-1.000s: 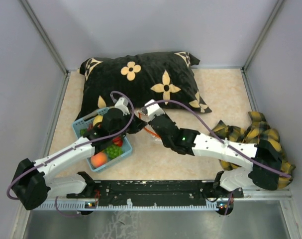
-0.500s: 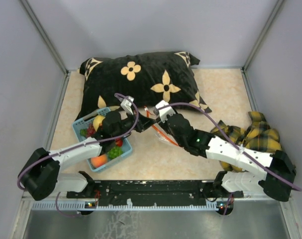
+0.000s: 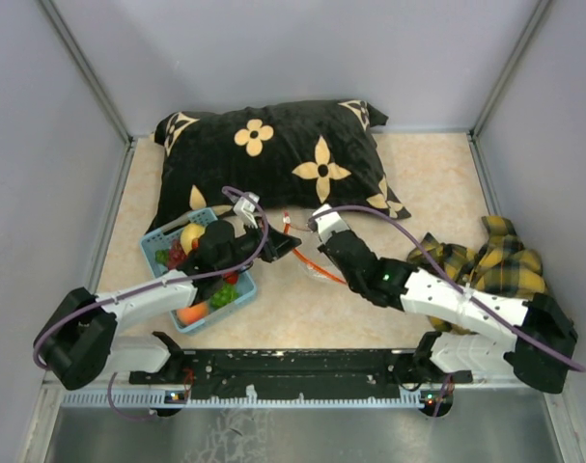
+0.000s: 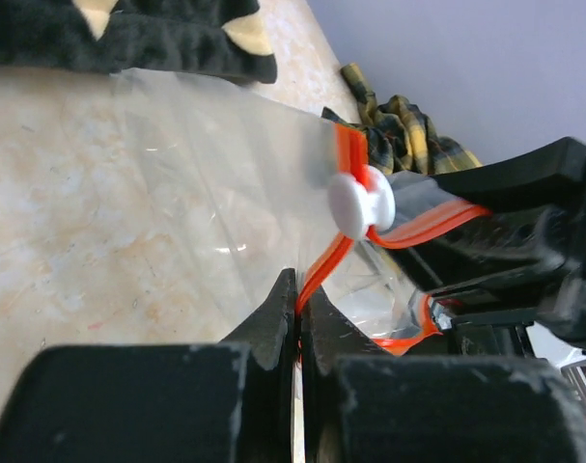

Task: Place the food in the zip-top bag and seal the zipper
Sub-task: Open the zipper of the food storage bag.

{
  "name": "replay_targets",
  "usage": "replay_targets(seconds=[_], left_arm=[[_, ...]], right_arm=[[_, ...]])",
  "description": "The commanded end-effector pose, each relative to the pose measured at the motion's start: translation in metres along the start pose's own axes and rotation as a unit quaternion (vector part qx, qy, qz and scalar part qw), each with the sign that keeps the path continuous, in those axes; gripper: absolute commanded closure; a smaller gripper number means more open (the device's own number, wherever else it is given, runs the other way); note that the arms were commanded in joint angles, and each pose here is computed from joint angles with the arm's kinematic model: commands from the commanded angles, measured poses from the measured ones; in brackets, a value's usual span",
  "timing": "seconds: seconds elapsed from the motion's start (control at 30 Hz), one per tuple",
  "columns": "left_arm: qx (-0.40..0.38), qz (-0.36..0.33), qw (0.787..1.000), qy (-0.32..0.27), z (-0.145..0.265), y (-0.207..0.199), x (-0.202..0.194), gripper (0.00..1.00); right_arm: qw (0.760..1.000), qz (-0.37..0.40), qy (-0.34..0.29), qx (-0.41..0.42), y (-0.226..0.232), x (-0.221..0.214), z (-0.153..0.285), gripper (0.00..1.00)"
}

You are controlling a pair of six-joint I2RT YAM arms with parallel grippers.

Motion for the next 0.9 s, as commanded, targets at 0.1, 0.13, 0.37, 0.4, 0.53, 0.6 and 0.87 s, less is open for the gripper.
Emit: replay_targets(seconds=[0.1,0.13,0.37,0.4,0.53,0.6,0.87], left_arm=[[0.06,0.037,0.997,0.027,0.004,0.005,-0.001,0.87],[0.063,0.044,0.997,0.027,0.004,0.004,-0.001,0.82],[0.074,0.078,0.994,0.024,0.01,-0.003,0.004,0.47],[0.08,0.08,0.993,0.024,0.01,-0.003,0.005,0.46],[0.113,0.077,0.99,0.021,0.011,0.001,0.007,0.41],[0.122,0.073,0.99,0.022,0.011,0.002,0.008,0.4],[0.173,0.044,0.984,0.021,0.01,0.013,0.009,0.41]], right_arm=[[0.994,-0.046,-0.079,-0.065,-0.006,0.052,0.014,1.0],[0.994,-0.04,-0.078,-0.071,-0.002,0.055,0.013,1.0],[0.992,-0.045,-0.072,-0.096,0.02,0.064,0.003,1.0],[0.991,-0.049,-0.073,-0.1,0.022,0.064,0.002,1.0],[0.99,-0.032,-0.071,-0.118,0.032,0.064,-0.005,1.0],[0.99,-0.023,-0.067,-0.119,0.038,0.063,-0.009,1.0],[0.993,-0.031,-0.074,-0.087,0.049,0.06,-0.012,1.0]])
Point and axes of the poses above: each gripper's point midway between its finger pads, its own z axis back along the fingers, its own y axis along the line the jaws close on, x = y × z, the point moved 9 cm from there along z, back along the fingers, and after that the axes turned 3 degrees about -z, right-handed, at the moved point
